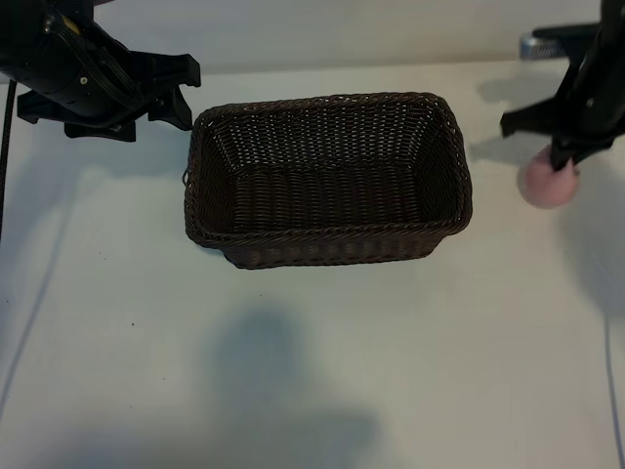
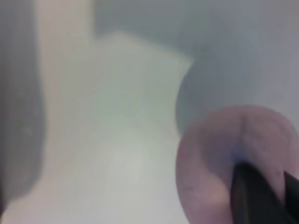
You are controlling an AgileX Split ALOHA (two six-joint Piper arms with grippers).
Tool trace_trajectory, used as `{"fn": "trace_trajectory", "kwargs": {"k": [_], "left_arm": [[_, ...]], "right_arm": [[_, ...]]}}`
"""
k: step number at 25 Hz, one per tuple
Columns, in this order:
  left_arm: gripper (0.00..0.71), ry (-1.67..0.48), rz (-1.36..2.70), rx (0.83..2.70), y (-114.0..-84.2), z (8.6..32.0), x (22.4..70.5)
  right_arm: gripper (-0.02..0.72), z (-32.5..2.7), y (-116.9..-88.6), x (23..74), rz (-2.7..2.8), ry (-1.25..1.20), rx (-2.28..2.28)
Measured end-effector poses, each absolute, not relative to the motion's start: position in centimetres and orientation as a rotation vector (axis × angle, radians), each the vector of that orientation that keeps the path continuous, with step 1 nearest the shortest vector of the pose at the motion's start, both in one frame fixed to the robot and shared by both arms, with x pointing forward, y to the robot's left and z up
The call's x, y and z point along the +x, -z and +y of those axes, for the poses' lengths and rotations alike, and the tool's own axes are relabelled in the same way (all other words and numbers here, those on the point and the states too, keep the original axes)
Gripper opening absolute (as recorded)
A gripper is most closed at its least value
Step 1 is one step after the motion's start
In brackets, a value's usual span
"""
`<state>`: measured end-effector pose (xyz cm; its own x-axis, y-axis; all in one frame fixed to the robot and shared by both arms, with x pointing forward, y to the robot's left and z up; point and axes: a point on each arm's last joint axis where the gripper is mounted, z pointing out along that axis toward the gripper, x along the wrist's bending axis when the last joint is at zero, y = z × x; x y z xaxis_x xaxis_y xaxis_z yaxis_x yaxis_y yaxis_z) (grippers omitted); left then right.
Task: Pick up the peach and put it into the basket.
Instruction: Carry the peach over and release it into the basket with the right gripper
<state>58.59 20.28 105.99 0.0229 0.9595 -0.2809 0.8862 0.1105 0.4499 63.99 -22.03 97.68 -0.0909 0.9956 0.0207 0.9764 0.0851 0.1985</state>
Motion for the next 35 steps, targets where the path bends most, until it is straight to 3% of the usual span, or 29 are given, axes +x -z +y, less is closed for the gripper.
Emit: {"fn": "trace_trajectory", "kwargs": {"k": [5,11,20,25,29,35], "left_arm": [[0.553,-0.185,1.877,1.790,-106.0,20.3,58.6],[0.553,-0.185,1.877,1.790,-106.0,20.3,58.6],[0.553,-0.185,1.877,1.790,-106.0,20.3,58.6],[0.553,-0.185,1.877,1.790,-106.0,20.3,58.6],[0.553,-0.185,1.877,1.790,-106.0,20.3,58.6],[0.553,-0.185,1.877,1.790,-106.0,20.3,58.6]], "right_arm": [[0.040,-22.1,-103.4,63.5,2.192,-0.325,1.992],[0.040,-20.9,-104.5,63.1,2.222,-0.370,1.990],[0.040,-11.4,-106.5,59.7,2.432,-0.510,1.769],[0.040,-6.6,-106.8,57.3,2.531,-0.594,1.596],[0.040,-5.6,-106.6,57.5,2.516,-0.654,1.561],[0.040,-4.4,-102.0,59.4,2.528,-0.596,1.577]]}}
